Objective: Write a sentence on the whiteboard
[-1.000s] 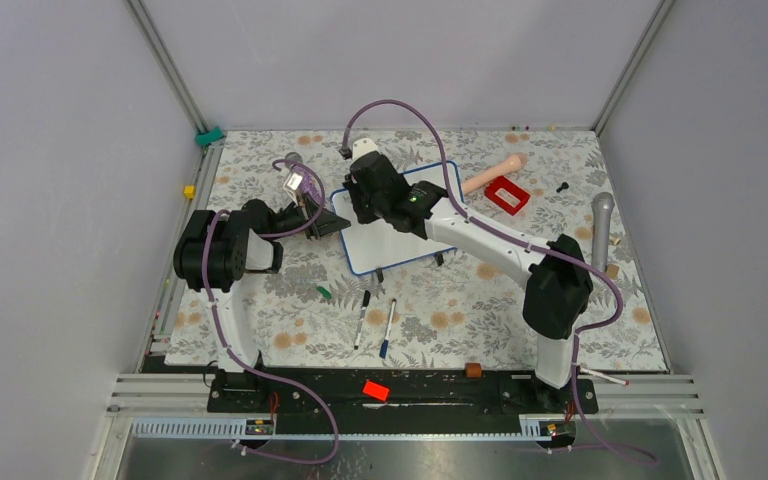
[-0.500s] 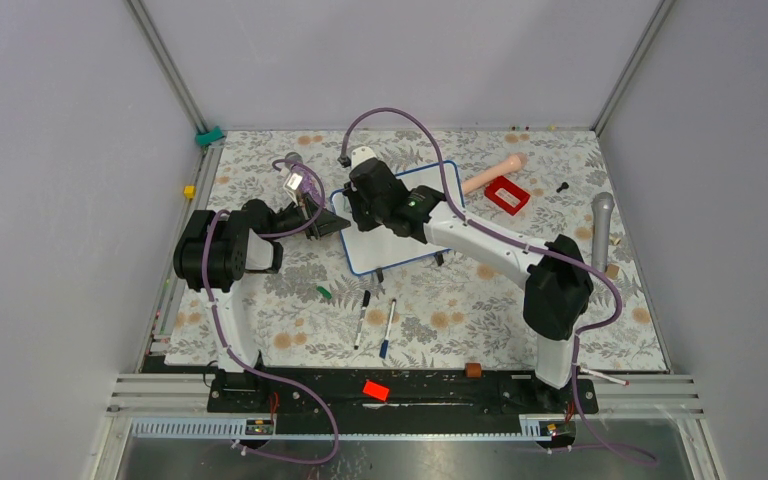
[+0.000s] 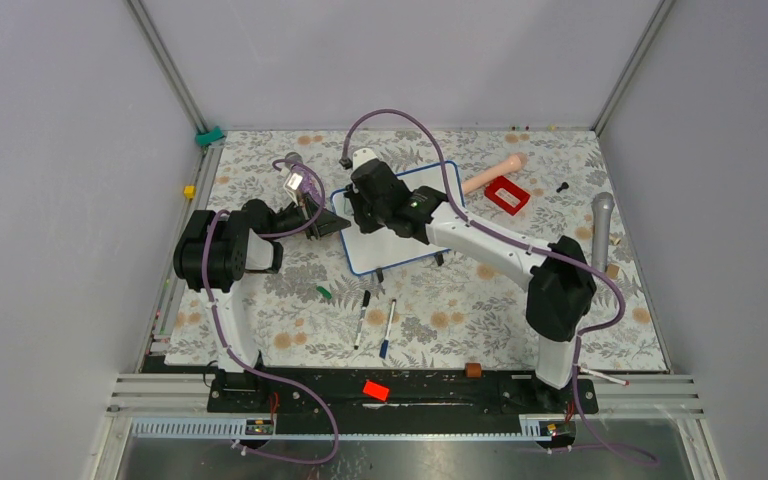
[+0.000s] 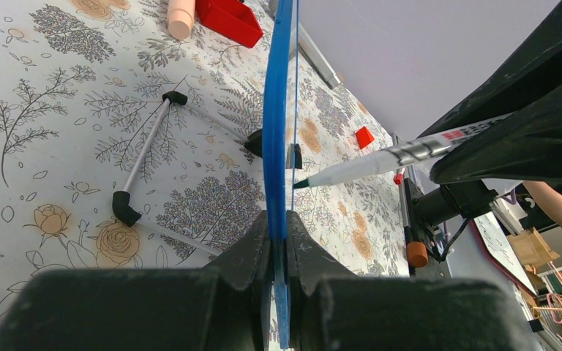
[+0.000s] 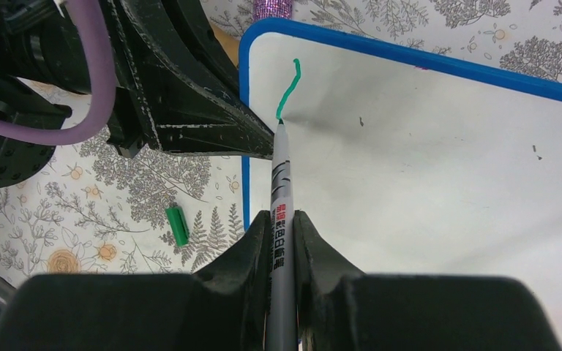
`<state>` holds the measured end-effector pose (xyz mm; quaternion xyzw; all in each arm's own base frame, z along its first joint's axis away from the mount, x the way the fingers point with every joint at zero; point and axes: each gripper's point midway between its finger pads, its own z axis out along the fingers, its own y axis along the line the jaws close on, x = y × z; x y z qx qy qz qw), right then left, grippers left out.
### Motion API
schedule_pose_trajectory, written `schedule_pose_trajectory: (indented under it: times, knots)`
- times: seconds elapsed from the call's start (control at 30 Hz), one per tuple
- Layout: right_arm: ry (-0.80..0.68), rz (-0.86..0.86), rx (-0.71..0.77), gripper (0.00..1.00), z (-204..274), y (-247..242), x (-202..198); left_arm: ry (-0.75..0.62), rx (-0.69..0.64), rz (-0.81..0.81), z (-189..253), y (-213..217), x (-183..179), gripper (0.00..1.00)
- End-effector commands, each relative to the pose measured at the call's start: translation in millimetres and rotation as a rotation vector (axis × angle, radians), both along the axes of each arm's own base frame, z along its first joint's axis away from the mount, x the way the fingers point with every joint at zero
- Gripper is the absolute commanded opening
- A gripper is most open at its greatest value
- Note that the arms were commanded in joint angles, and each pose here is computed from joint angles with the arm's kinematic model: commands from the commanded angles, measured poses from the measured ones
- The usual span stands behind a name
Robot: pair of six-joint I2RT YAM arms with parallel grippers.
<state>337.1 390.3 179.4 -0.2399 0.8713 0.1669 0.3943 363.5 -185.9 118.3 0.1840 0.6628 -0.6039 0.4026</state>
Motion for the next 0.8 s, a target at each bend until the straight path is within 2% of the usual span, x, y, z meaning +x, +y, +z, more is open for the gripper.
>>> schedule_pose_trajectory:
  times: [0.0, 0.23, 0.77]
  knots:
    - [-0.098, -0.018, 0.088, 0.0, 57.9, -4.7, 1.7, -0.105, 0.041, -0.07, -6.1, -4.0, -13.4, 0.0]
    - [-0.14, -0.046, 0.083, 0.0, 70.3, -9.1, 8.7, -0.108, 0.041, -0.071, -5.4, -4.2, -13.5, 0.0]
    - [-0.136, -0.069, 0.016, 0.0, 58.2, -5.2, 21.5, -0.102, 0.04, -0.07, -6.0, -4.2, -13.3, 0.0]
